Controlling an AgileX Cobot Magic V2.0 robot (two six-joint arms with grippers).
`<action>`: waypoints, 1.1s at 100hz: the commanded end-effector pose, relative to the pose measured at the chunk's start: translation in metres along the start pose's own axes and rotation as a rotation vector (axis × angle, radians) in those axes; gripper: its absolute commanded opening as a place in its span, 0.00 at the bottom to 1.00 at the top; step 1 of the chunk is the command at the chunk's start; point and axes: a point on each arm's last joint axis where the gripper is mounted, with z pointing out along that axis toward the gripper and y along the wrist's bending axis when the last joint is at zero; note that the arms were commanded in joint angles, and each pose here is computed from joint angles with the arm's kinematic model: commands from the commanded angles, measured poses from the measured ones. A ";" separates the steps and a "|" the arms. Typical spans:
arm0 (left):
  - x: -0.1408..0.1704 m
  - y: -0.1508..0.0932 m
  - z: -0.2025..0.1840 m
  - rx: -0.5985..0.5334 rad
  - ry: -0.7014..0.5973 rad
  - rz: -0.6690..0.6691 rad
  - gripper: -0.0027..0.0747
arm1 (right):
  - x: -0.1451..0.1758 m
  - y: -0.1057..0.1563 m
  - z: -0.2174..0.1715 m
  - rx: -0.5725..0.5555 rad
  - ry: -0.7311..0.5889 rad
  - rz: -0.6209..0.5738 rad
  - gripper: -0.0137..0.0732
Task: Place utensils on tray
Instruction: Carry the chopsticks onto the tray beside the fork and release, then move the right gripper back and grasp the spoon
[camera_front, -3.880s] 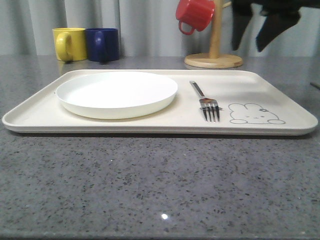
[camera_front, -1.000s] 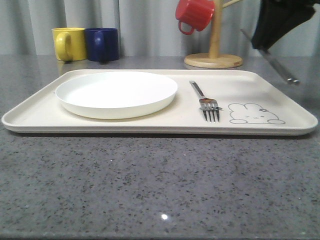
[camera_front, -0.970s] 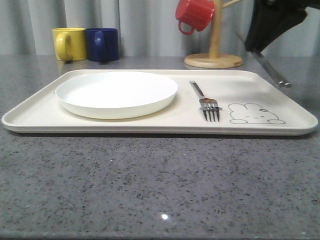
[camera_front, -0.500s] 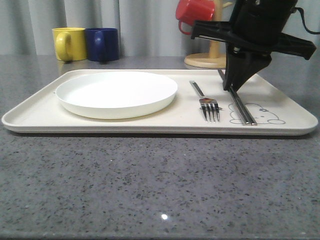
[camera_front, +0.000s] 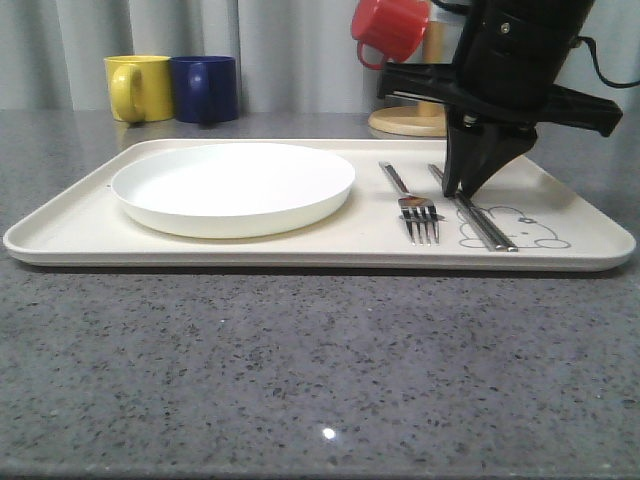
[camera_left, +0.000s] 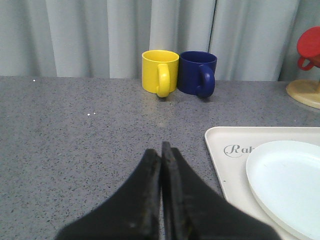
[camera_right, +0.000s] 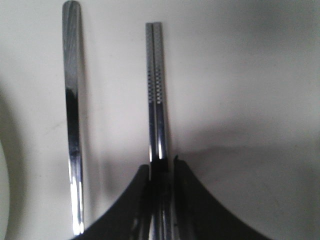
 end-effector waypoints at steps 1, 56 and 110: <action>-0.017 0.002 -0.002 -0.027 -0.106 -0.020 0.01 | -0.010 0.005 -0.022 -0.047 -0.088 0.000 0.42; -0.017 0.002 -0.002 -0.027 -0.106 -0.020 0.01 | -0.014 -0.020 -0.067 0.021 -0.138 -0.055 0.52; -0.017 0.002 -0.002 -0.027 -0.106 -0.020 0.01 | -0.039 -0.163 -0.099 0.220 -0.093 0.003 0.52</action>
